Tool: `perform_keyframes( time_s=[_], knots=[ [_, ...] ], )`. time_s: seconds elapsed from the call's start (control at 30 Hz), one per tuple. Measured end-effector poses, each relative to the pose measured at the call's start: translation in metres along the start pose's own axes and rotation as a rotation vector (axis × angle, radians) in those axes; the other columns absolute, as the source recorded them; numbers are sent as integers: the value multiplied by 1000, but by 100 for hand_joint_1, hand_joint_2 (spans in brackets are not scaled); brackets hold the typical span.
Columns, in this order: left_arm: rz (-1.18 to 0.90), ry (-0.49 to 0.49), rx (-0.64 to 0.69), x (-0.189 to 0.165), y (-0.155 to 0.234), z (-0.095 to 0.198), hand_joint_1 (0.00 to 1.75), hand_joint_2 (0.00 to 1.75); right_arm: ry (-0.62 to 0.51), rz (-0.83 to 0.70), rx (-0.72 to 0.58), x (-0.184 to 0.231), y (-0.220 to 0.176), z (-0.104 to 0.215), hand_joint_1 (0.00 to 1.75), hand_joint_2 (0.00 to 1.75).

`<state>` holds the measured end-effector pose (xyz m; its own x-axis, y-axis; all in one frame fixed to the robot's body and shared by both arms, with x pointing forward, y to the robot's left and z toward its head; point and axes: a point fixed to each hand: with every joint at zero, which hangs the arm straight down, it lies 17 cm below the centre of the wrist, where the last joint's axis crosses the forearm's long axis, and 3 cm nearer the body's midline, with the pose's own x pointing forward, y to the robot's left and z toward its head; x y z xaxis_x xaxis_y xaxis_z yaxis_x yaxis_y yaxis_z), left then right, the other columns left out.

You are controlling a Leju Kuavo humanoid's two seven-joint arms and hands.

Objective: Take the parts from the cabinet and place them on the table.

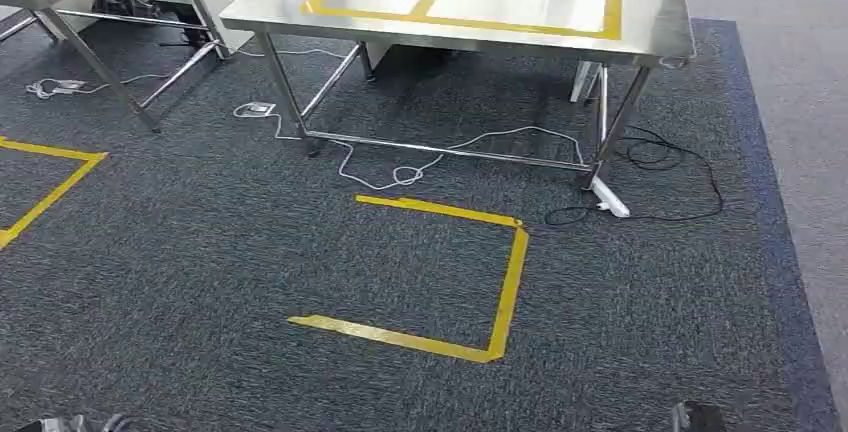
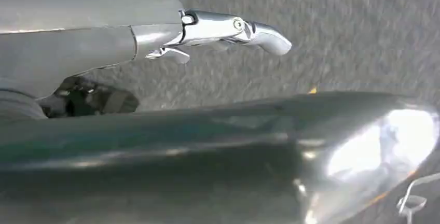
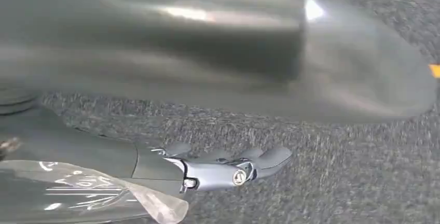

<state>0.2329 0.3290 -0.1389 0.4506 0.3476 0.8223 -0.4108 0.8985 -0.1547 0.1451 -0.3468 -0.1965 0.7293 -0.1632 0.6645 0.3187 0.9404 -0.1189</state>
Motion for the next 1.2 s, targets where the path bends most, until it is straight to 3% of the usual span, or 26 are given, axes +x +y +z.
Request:
perform_keyframes(
  time_s=[0.37, 0.8, 1.2],
  knots=[
    [-21, 12, -2, -4, 0, 1, 0, 0, -1, -3, -2, 1, 0, -1, 0, 0],
    [-61, 47, 7, -15, 4, 8, 0, 0, 79, -16, -4, -20, -3, 11, 0, 0],
    [-92, 20, -1, -8, 0, 9, 0, 0, 53, -44, 4, -4, -1, 15, 0, 0]
  ],
)
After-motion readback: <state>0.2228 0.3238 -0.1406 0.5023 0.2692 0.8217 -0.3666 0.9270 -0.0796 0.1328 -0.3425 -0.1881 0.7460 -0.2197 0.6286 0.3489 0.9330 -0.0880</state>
